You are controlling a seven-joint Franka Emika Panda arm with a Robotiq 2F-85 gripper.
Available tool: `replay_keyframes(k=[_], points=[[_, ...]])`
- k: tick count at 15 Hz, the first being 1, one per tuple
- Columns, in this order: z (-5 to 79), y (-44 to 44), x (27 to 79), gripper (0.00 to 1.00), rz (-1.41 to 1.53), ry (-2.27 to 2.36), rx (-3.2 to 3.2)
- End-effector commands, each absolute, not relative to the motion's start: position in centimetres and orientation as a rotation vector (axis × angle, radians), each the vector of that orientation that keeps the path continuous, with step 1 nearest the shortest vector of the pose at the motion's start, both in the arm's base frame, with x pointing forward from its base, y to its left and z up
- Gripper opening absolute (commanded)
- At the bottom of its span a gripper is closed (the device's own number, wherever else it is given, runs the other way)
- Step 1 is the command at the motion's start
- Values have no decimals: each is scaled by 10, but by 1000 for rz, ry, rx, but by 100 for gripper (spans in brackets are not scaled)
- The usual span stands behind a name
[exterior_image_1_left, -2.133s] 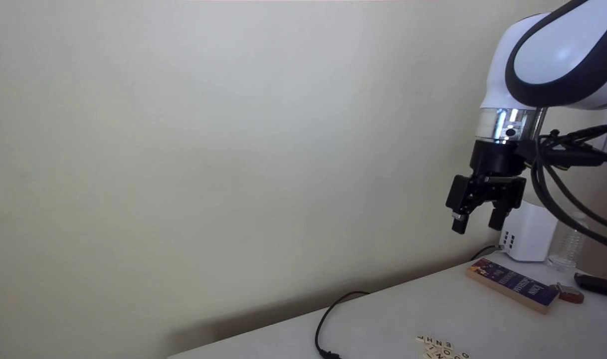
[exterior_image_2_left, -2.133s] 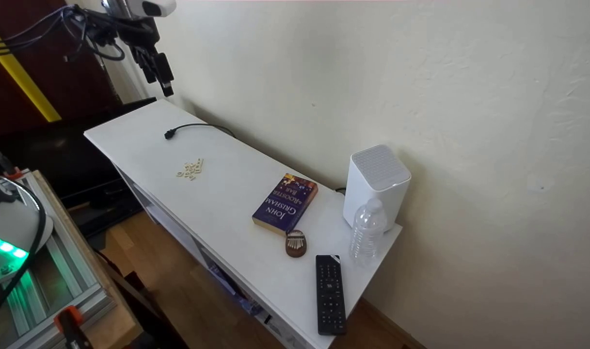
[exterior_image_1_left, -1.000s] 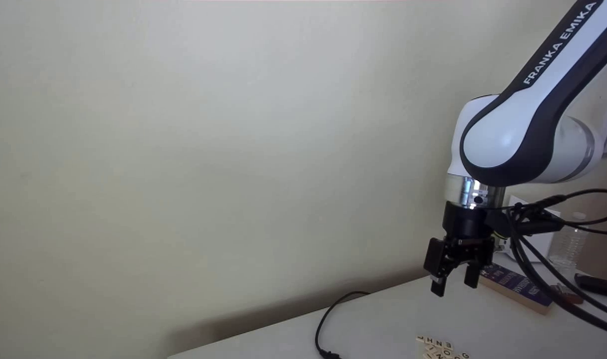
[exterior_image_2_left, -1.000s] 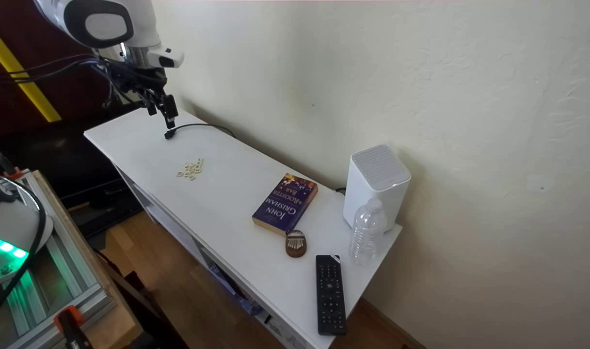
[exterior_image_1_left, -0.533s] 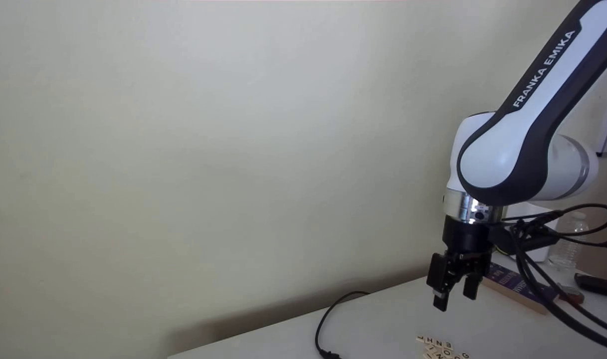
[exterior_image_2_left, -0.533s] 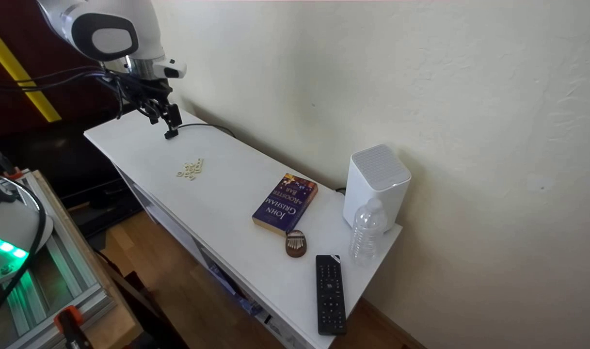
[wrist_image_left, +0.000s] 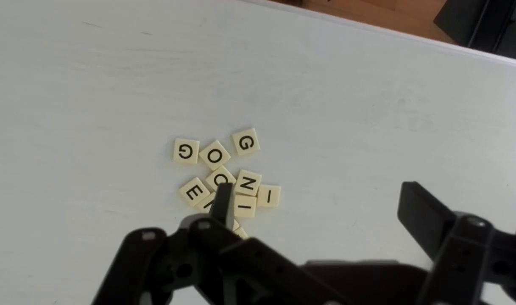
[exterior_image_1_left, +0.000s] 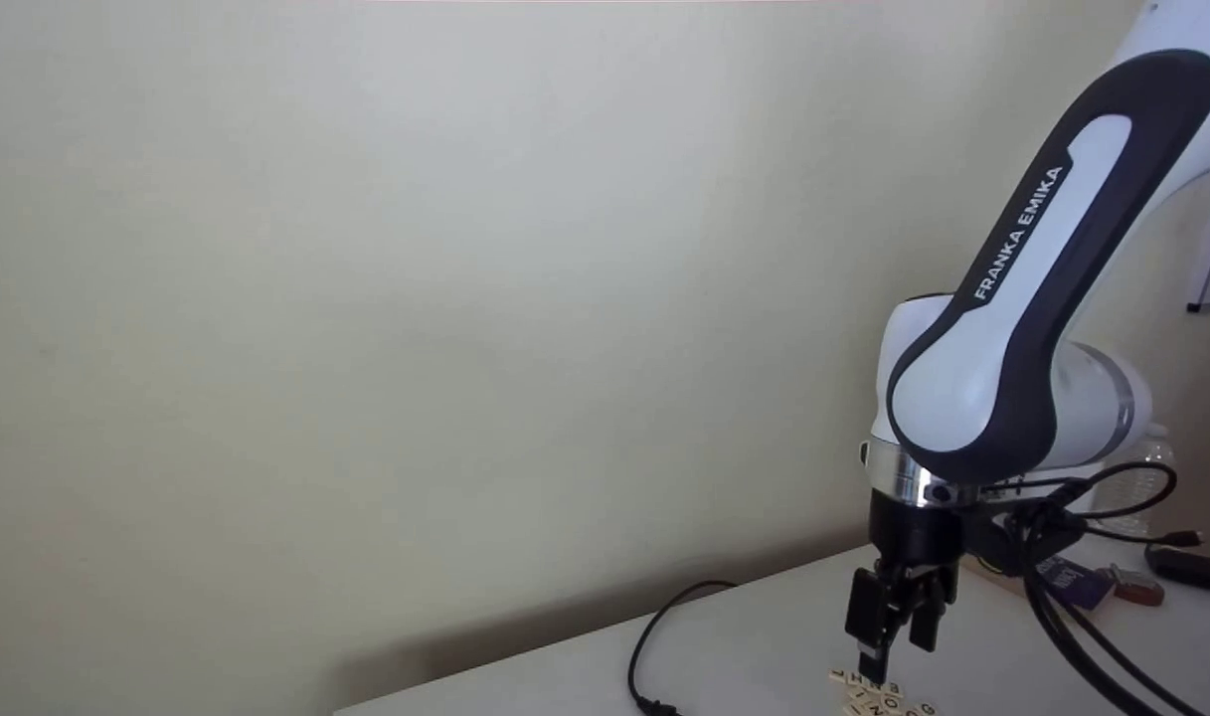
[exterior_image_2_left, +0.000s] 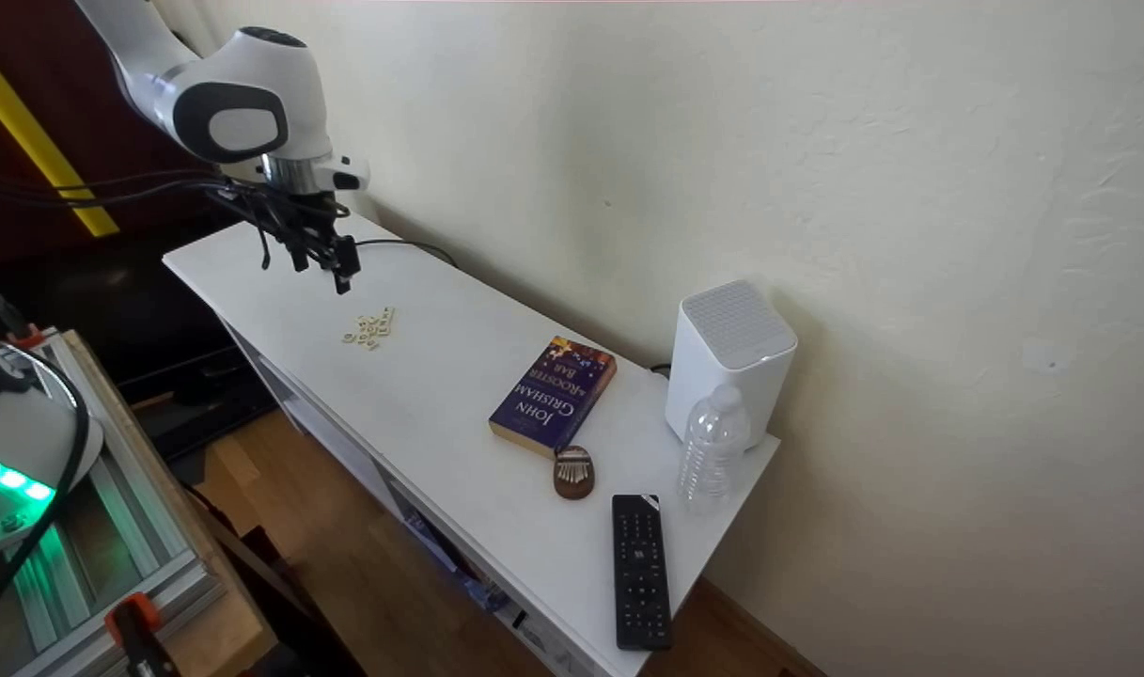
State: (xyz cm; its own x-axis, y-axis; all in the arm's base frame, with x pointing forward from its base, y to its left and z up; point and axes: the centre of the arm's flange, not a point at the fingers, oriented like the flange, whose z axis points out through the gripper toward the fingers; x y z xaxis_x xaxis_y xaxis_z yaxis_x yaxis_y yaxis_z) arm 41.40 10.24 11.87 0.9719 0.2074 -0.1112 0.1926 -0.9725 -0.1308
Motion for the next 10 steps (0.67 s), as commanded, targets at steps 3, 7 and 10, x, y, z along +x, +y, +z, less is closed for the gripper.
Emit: replay_keyframes(k=[3,7,10], points=[[81,111,429,100,185,-340,-3013],[67,117,431,100,205,-356,-3022],[61,117,429,73,223,-345,-3035]])
